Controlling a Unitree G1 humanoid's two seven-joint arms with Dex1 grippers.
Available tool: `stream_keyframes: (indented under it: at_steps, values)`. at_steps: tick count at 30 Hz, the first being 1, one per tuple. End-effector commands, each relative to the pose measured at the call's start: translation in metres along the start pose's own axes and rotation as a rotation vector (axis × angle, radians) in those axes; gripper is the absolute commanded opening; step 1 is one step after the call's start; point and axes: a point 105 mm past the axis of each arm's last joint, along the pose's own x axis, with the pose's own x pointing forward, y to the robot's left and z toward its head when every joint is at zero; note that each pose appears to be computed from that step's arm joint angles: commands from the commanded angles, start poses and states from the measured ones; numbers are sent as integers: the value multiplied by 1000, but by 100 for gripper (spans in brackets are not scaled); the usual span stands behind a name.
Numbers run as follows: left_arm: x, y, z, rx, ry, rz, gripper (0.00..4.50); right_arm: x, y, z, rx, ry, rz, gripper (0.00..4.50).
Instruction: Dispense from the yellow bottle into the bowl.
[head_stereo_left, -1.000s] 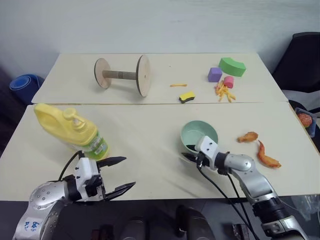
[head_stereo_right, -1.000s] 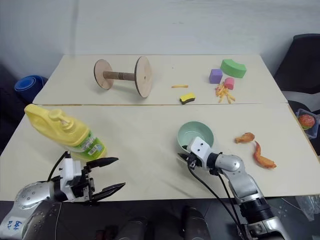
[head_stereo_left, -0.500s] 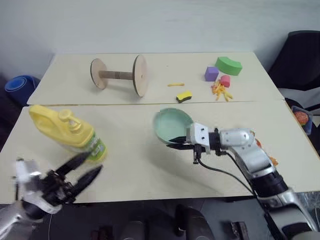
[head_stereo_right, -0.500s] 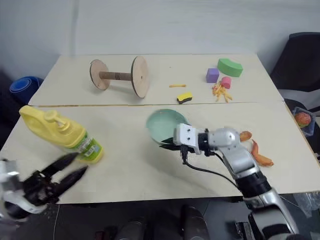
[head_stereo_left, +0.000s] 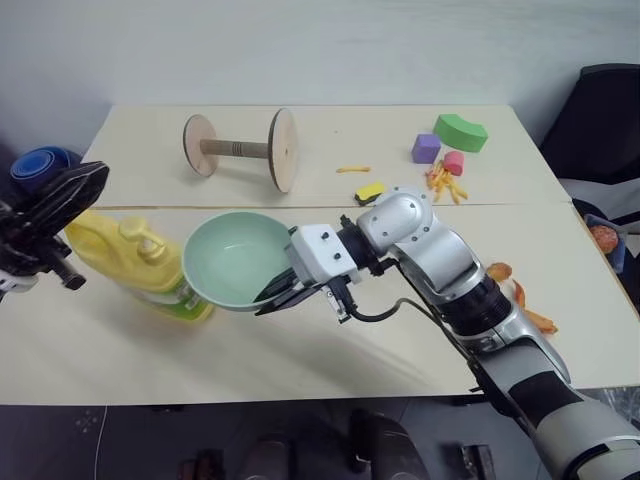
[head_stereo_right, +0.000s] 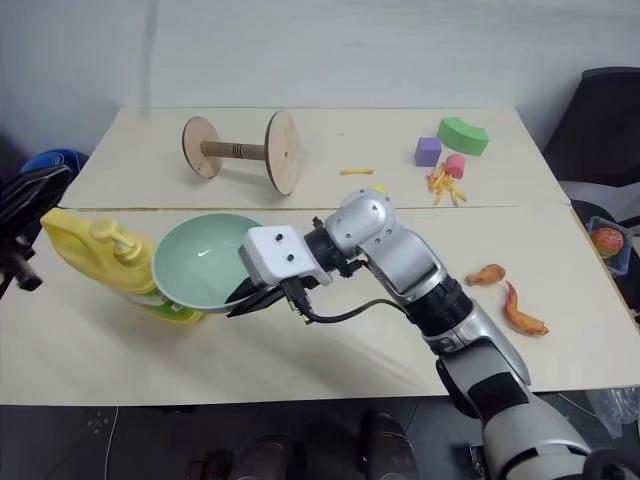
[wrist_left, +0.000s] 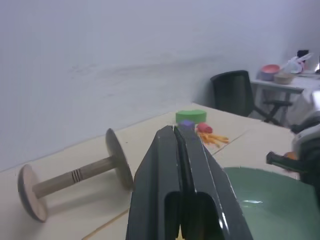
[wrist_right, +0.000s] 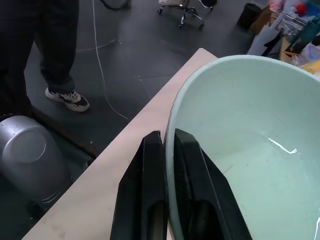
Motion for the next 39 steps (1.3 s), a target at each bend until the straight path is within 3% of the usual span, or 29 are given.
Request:
stream_keyframes:
  at_steps: [1,9,17,31,39]
  values:
    - [7,-4,-14,11,54,-54,3,10,-10,15,-29,1,24,0]
    - [9,-5,-30,2,81,-49,3,22,-37,24,-4,37,-73,0]
    - [1,8,-45,3,139,50,3,31,-28,32,22,61,-17,0]
    - [-8,1,-105,-114,332,140,3,41,-35,34,47,60,-48,0]
    - [-15,-8,-131,-189,369,187,3,43,-38,36,55,40,-57,0]
